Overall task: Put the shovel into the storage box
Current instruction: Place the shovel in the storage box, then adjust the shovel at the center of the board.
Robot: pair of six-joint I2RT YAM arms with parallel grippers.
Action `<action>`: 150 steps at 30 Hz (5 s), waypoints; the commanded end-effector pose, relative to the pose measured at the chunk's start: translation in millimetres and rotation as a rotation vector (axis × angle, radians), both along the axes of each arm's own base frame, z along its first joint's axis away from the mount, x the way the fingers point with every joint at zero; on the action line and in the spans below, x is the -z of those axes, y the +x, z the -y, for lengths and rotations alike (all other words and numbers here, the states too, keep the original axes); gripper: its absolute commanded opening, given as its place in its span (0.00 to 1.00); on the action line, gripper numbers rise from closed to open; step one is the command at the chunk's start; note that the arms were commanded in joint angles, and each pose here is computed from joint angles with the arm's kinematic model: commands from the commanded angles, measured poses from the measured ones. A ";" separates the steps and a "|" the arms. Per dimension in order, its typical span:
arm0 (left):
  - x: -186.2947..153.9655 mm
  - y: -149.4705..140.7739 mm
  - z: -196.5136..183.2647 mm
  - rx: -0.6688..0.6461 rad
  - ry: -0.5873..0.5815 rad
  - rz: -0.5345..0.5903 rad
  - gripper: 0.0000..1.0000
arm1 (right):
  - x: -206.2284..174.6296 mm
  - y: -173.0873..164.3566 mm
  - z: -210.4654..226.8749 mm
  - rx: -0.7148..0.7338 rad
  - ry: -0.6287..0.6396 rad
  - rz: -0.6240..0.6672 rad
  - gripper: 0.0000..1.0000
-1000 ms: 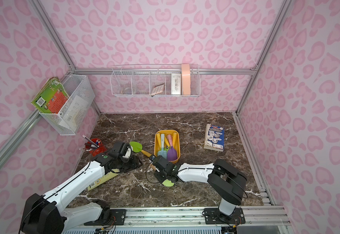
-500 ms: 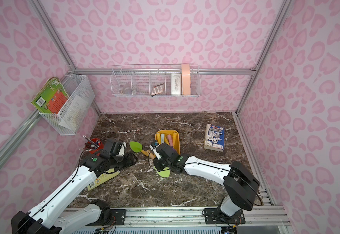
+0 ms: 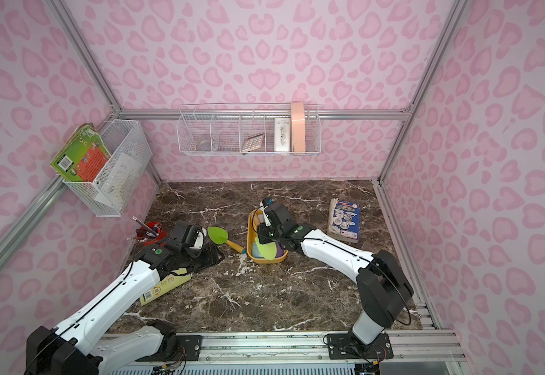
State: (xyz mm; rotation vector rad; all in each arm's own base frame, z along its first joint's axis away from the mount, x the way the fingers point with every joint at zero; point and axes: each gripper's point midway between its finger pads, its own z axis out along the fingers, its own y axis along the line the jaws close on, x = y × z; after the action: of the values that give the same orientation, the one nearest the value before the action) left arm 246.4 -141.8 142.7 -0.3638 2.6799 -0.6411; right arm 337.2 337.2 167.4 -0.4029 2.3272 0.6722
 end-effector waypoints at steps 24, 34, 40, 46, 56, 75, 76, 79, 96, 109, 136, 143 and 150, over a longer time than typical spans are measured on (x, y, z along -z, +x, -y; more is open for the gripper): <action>17.2 0.4 2.6 -0.001 -0.004 -0.037 0.56 | 57.3 52.8 44.8 0.242 -0.001 -0.069 0.09; 17.4 0.8 3.7 -0.001 -0.010 -0.037 0.56 | 53.1 50.4 46.7 0.259 0.001 -0.066 0.25; 17.4 2.2 5.8 0.004 -0.014 -0.040 0.56 | 51.9 48.5 50.0 0.269 -0.011 -0.070 0.32; 14.0 2.9 6.5 0.008 -0.017 -0.031 0.56 | 47.8 47.7 49.7 0.266 -0.010 -0.067 0.32; 11.5 6.8 7.2 0.017 -0.006 -0.026 0.56 | 16.5 28.5 43.7 0.213 0.029 -0.013 0.32; 27.1 55.8 16.4 0.008 0.072 -0.076 0.54 | 14.3 -40.9 74.8 0.160 0.092 0.003 0.35; 30.0 59.9 16.2 0.005 0.079 -0.085 0.54 | 17.1 -44.0 78.1 0.165 0.091 -0.001 0.35; 40.4 71.3 17.1 -0.009 0.090 -0.117 0.54 | 21.5 -50.5 84.7 0.175 0.098 -0.005 0.35; 93.1 114.1 20.0 -0.084 0.095 -0.205 0.49 | 34.9 -63.2 95.1 0.195 0.115 -0.032 0.35; 111.8 119.5 23.7 -0.069 0.095 -0.240 0.43 | 45.1 -62.2 90.8 0.193 0.117 -0.059 0.35; 104.5 84.0 4.8 -0.025 0.163 -0.234 0.25 | 42.7 -58.2 85.0 0.179 0.121 -0.051 0.35; 108.4 74.4 2.5 -0.010 0.191 -0.244 0.32 | 44.4 -57.9 84.0 0.176 0.118 -0.055 0.35; 102.5 62.5 -5.9 0.000 0.297 -0.235 0.47 | 44.8 -56.7 82.9 0.174 0.117 -0.054 0.35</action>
State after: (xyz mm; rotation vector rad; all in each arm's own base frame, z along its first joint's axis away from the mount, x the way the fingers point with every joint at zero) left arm 315.9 -147.5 39.4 -0.3951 2.9319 -0.3070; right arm 275.6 249.4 113.7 -0.1260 2.3590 0.7159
